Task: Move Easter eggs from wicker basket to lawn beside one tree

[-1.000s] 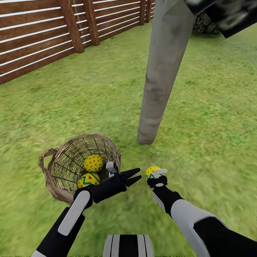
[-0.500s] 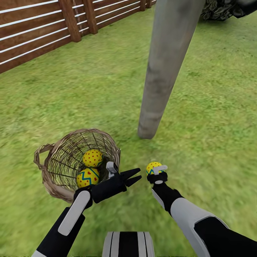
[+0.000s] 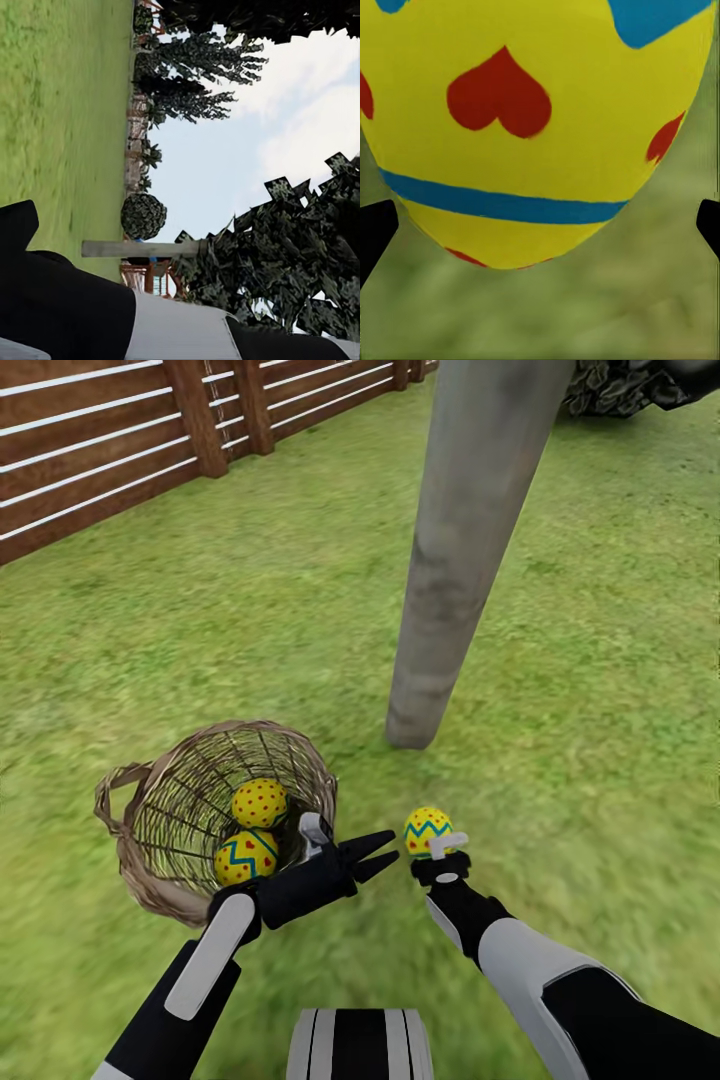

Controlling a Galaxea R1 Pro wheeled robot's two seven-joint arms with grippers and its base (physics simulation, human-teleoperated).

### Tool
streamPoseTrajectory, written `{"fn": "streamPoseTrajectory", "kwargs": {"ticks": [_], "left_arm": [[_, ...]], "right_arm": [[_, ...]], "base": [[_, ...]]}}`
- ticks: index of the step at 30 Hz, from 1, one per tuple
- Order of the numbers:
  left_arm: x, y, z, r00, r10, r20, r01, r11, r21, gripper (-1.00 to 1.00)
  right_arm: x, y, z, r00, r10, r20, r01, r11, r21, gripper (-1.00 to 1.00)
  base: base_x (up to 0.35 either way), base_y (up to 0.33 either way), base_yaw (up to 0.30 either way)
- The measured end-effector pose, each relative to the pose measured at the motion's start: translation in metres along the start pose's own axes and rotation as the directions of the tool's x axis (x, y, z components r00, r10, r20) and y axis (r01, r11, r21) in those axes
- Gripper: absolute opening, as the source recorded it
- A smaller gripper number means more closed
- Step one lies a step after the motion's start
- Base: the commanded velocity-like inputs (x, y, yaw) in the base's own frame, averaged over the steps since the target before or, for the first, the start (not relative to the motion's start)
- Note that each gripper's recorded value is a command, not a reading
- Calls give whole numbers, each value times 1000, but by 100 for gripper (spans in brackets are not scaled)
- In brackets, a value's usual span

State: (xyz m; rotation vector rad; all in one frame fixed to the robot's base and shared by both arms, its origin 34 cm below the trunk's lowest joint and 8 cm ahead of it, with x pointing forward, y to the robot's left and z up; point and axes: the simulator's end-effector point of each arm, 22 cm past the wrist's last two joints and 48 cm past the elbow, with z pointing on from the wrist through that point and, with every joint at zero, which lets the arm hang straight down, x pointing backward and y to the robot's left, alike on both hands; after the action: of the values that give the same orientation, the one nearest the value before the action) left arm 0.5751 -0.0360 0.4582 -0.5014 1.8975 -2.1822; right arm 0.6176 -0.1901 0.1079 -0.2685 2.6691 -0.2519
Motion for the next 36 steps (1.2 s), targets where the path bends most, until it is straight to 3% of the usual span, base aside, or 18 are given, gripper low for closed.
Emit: {"fn": "streamPoseTrajectory", "kwargs": {"ticks": [11, 15, 20, 24, 28, 32, 36], "left_arm": [[2, -23, 4, 999, 40, -7, -40, 999, 19, 100], [3, -32, 5, 998, 55, -9, -55, 998, 24, 100], [14, -42, 12, 997, 71, -36, -70, 997, 34, 100], [20, -55, 19, 995, 84, -48, -81, 995, 56, 100], [44, -65, 32, 991, 92, -101, -85, 993, 76, 100], [60, -77, 41, 985, 106, -137, -93, 991, 98, 100], [67, -85, 43, 981, 121, -151, -105, 989, 106, 100]], "right_arm": [[-29, -13, -14, 999, 16, 50, -17, 1000, 19, 100], [-75, -19, -25, 991, 47, 129, -50, 999, 21, 100], [-83, -23, -38, 1000, 15, 25, -16, 1000, 25, 100], [-110, -29, -66, 997, -24, -79, 25, 1000, 9, 100], [-132, -21, -81, 998, -20, -59, 16, 998, -66, 100], [-141, -24, -89, 999, -16, -43, 13, 997, -70, 100], [-146, -37, -94, 998, 48, -44, -51, 997, -64, 100]], "base": [[0, 0, 0], [0, 0, 0], [0, 0, 0], [0, 0, 0], [0, 0, 0], [0, 0, 0], [0, 0, 0]]}}
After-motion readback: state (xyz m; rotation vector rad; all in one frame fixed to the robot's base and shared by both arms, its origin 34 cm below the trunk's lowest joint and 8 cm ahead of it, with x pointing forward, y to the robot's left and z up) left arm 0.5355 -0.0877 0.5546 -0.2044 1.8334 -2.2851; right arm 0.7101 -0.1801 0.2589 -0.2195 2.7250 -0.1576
